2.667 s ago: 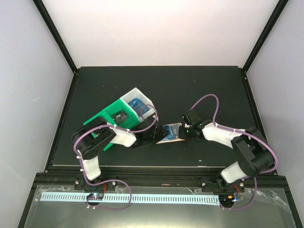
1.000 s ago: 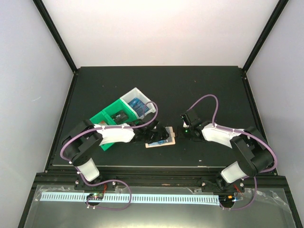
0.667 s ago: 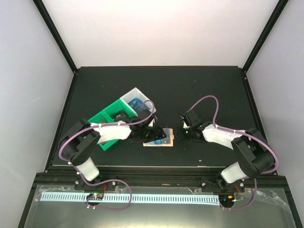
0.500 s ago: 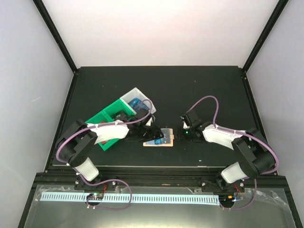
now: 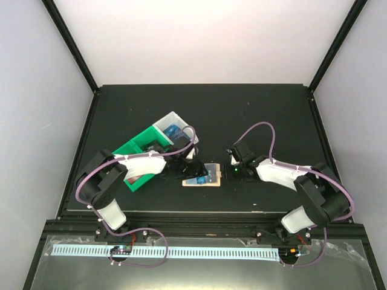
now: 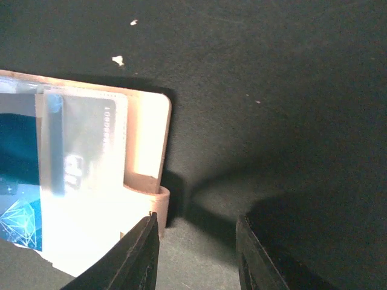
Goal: Put the credit cards into the card holder
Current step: Insert the credit card into the card holder.
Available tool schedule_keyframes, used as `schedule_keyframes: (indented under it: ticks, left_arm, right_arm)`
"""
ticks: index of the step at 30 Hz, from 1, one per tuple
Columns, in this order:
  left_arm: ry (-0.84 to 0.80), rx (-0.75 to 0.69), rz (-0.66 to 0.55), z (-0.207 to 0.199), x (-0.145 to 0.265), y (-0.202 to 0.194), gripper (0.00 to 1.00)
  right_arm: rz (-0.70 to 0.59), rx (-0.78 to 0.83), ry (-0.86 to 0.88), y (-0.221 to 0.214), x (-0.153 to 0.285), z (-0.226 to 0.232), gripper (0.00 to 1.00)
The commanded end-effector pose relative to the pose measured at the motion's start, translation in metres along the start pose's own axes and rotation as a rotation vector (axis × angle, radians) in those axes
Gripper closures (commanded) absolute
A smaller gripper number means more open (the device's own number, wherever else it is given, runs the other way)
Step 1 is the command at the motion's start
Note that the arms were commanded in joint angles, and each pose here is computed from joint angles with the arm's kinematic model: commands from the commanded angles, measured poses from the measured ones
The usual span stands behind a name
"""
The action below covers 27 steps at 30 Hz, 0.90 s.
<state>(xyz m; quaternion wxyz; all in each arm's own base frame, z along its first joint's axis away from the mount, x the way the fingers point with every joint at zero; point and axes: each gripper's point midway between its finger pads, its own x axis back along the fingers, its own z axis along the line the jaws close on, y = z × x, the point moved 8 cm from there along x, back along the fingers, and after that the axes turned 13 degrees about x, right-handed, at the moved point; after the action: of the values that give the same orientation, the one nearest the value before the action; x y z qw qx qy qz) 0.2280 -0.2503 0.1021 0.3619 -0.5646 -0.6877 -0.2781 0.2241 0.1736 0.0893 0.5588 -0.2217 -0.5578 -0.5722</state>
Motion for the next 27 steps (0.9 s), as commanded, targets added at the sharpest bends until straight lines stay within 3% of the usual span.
schedule_keyframes:
  ticks: [1,20,27]
  left_arm:
    - [-0.037,-0.034,0.030,-0.014,-0.013,0.003,0.33]
    - [-0.204,-0.129,0.097,-0.046,-0.029,0.006,0.33]
    - [-0.209,-0.122,0.100,-0.047,-0.032,0.006,0.34]
  right_arm:
    - [0.084,0.027,-0.010,-0.011,-0.011,0.002,0.62]
    - [0.076,0.025,-0.021,-0.012,-0.015,0.006,0.62]
    - [0.032,0.032,0.070,-0.011,-0.006,0.015,0.55]
